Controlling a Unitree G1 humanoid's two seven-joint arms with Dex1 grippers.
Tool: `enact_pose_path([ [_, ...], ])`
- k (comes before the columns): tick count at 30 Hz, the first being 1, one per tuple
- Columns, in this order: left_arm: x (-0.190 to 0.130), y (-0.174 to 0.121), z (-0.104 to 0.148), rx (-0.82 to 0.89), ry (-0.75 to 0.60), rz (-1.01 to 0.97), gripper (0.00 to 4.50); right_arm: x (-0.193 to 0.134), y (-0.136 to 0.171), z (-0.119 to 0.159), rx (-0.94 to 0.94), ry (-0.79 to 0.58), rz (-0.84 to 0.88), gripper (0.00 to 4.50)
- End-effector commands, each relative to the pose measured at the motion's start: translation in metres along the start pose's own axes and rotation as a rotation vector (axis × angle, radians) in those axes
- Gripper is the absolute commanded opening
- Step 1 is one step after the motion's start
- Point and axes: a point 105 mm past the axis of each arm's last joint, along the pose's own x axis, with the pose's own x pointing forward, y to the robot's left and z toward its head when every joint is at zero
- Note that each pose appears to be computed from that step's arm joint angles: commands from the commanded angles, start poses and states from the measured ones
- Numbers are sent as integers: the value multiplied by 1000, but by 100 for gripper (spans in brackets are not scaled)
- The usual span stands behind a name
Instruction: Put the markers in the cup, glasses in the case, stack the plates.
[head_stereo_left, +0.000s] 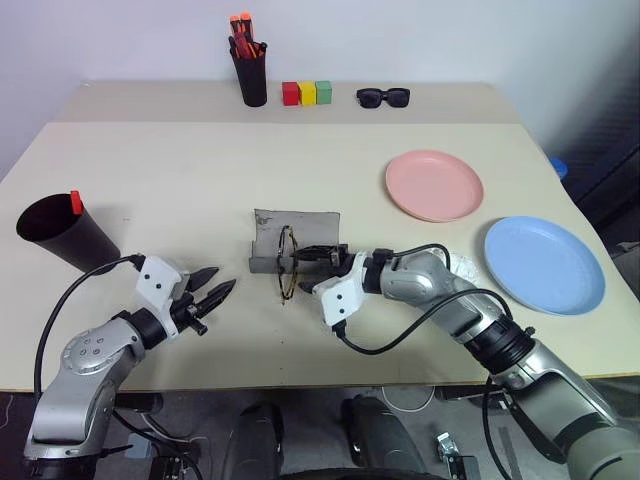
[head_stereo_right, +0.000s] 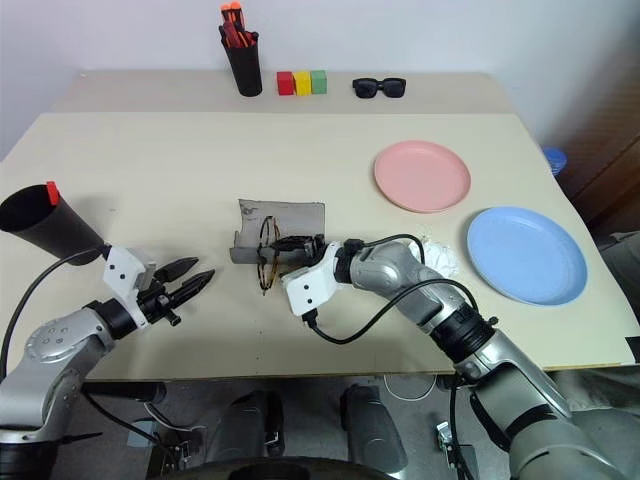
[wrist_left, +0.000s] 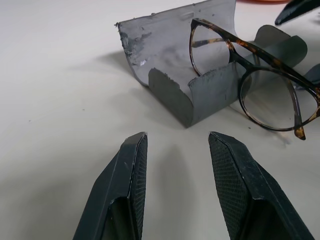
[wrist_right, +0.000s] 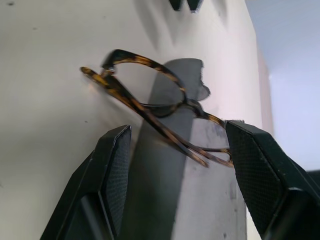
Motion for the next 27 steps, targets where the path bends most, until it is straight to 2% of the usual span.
enact_pose_path([
  [1, -2, 0, 9, 21, -36, 10, 195, 5, -11, 6, -52, -38, -56, 302],
  [5, -1, 0, 10, 22, -37, 9, 195, 11, -8, 6, -64, -56, -65, 302],
  [6, -1, 0, 10, 23, -37, 9, 195, 12, -7, 7, -68, -62, -66, 278],
  [8, -2, 1, 10, 25, -38, 10, 195, 15, -6, 8, -72, -74, -67, 217],
  [12, -3, 1, 11, 27, -38, 13, 195, 15, -7, 11, -90, -90, -90, 15],
  [20, -2, 1, 12, 23, -44, 10, 195, 9, -21, 17, -158, -124, -191, 7],
  [27, -1, 1, 13, 21, -49, 13, 195, 0, -52, 27, -257, -157, -321, 7],
])
